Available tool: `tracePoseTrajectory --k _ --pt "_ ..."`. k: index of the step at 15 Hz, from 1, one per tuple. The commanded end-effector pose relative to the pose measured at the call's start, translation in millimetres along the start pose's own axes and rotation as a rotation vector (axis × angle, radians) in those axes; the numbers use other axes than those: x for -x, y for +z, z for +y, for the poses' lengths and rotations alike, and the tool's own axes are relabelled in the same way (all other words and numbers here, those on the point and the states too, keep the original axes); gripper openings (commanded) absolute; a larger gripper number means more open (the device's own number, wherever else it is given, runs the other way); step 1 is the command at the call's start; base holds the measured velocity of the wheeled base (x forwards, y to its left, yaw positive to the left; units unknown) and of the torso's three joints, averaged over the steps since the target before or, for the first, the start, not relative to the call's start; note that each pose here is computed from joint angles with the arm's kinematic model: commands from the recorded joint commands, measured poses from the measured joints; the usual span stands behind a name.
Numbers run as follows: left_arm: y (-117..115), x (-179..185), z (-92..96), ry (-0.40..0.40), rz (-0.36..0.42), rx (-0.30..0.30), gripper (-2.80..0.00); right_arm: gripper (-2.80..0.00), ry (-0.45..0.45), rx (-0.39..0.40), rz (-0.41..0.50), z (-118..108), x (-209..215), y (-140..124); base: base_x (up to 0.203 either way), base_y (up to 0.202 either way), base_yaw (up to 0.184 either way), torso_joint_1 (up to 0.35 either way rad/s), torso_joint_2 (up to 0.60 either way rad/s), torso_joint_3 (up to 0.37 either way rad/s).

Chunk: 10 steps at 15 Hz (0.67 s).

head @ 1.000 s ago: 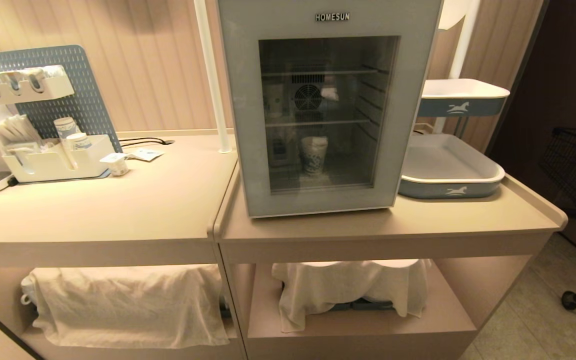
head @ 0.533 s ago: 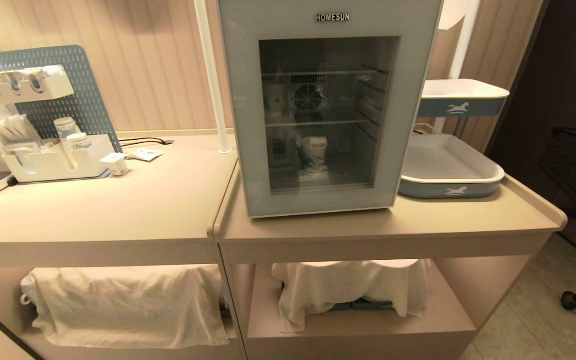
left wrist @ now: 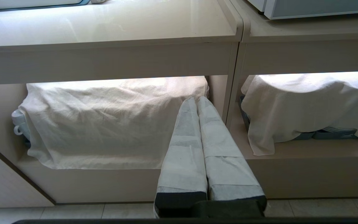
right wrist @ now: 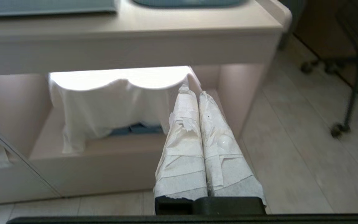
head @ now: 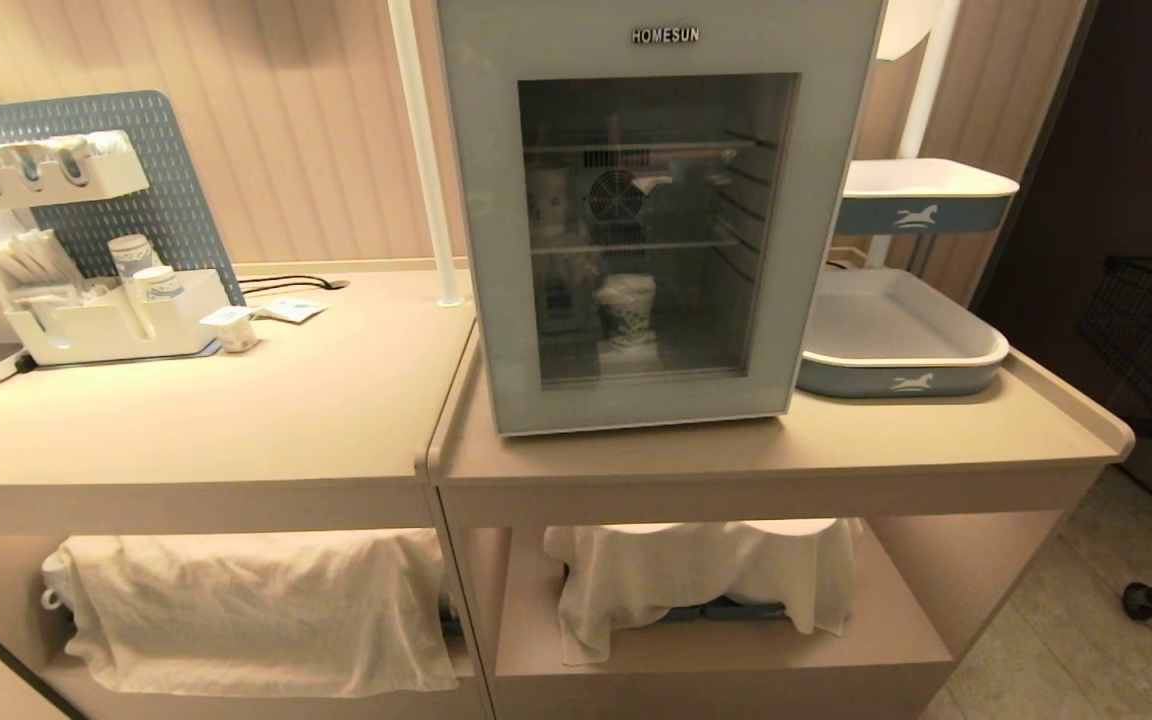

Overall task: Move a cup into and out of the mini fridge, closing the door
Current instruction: Open the freezer door

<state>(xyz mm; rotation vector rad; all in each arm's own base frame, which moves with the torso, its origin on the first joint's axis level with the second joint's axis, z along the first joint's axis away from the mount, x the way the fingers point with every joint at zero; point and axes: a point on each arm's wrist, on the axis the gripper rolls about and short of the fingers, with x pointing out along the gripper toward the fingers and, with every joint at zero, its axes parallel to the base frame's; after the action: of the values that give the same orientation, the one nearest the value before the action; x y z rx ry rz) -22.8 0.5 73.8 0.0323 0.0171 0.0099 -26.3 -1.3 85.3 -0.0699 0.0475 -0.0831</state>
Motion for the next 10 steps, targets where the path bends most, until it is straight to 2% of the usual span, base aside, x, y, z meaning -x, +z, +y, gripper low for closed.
tracePoseTrajectory --k 1,2,10 --pt "-0.4 -0.2 0.0 0.000 0.003 0.000 -2.80 -2.80 0.038 0.006 -0.056 1.7 -3.6 -8.4 0.000 0.000 0.000 0.000 0.00 0.000" --pt "-0.4 -0.2 0.0 0.000 0.003 0.000 -2.80 -2.80 0.068 0.013 -0.029 3.0 -5.8 -15.7 0.000 0.000 0.000 0.000 0.00 0.000" --pt "-0.4 -0.2 0.0 0.000 0.003 -0.002 -2.80 -2.80 0.079 0.029 -0.030 3.2 -5.4 -15.1 0.000 0.000 0.000 0.000 0.00 0.000"
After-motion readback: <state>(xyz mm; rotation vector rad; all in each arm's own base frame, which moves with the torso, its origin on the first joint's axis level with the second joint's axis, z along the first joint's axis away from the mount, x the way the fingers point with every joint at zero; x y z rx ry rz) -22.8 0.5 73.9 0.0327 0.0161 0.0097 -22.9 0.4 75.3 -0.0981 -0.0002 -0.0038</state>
